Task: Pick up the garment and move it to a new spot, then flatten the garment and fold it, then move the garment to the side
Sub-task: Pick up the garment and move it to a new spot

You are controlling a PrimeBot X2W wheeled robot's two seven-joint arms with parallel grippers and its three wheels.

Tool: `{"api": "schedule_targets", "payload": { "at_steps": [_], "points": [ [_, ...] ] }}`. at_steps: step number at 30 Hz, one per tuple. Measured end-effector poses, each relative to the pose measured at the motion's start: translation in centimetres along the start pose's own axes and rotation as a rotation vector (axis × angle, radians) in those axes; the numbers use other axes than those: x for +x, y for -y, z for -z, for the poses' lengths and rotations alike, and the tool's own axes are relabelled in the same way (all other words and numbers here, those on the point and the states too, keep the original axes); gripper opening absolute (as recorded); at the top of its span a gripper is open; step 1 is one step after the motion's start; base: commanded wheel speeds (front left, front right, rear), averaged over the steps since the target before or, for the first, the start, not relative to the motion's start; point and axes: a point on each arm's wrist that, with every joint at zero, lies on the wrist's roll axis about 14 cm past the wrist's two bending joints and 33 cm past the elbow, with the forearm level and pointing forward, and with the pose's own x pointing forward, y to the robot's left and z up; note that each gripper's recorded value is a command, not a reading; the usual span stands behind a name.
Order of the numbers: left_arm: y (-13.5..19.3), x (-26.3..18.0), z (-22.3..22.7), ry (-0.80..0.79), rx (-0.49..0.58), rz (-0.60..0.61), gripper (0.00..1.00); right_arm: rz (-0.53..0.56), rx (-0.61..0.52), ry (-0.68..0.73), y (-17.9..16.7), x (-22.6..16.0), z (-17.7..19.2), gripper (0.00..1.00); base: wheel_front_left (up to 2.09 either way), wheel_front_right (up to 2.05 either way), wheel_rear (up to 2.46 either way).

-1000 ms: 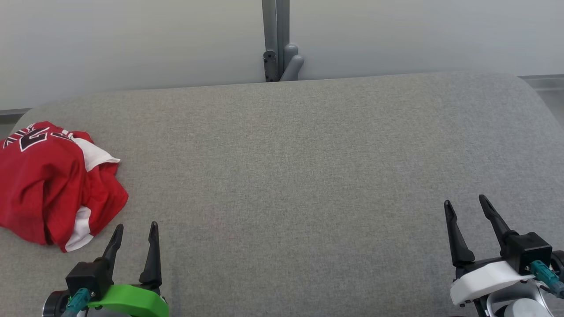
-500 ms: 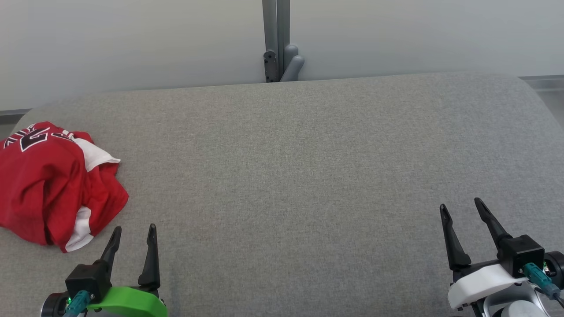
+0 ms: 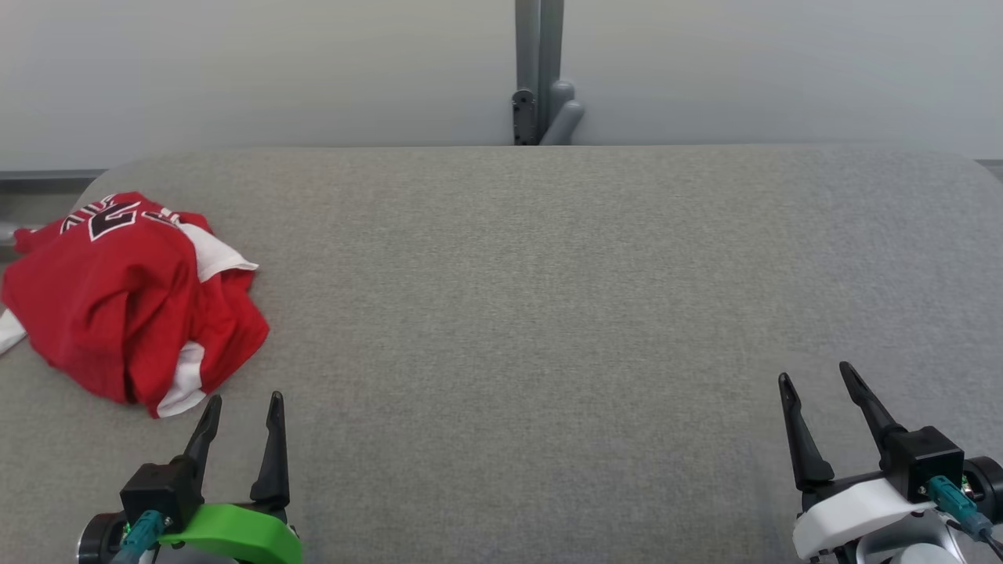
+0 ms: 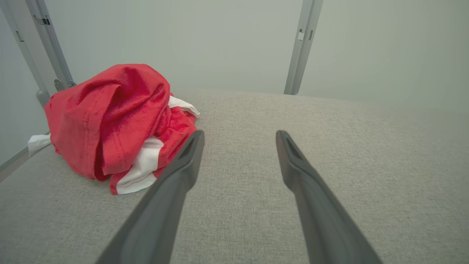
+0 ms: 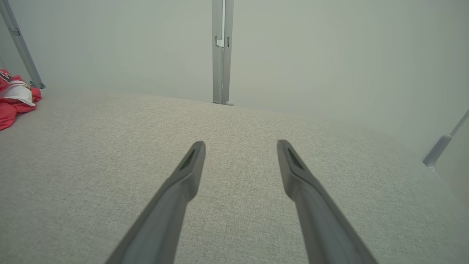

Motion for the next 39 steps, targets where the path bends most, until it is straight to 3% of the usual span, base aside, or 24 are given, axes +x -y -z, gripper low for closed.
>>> {"api": "schedule_targets", "payload": {
  "at_steps": [15, 25, 30, 39],
  "points": [
    [-10.0, -8.1, -1.1, 0.044, -0.006, -0.339, 1.00, -0.318, 0.045, 0.033, -11.0, 4.2, -1.0, 1.00, 0.00, 0.00, 0.00],
    [-13.2, -12.3, -1.7, 0.086, -0.038, -0.489, 1.00, -0.461, 0.046, 0.045, -15.7, 4.9, -1.5, 1.00, 0.00, 0.00, 0.00],
    [-13.0, -9.8, -2.6, 0.114, -0.079, -0.473, 1.00, -0.465, 0.035, 0.056, -15.3, 5.8, -1.6, 1.00, 0.00, 0.00, 0.00],
    [-13.0, 0.9, -3.5, 0.021, -0.111, -0.356, 1.00, -0.489, 0.018, 0.080, -14.9, 10.2, -0.6, 1.00, 0.00, 0.00, 0.00]
  ]
}}
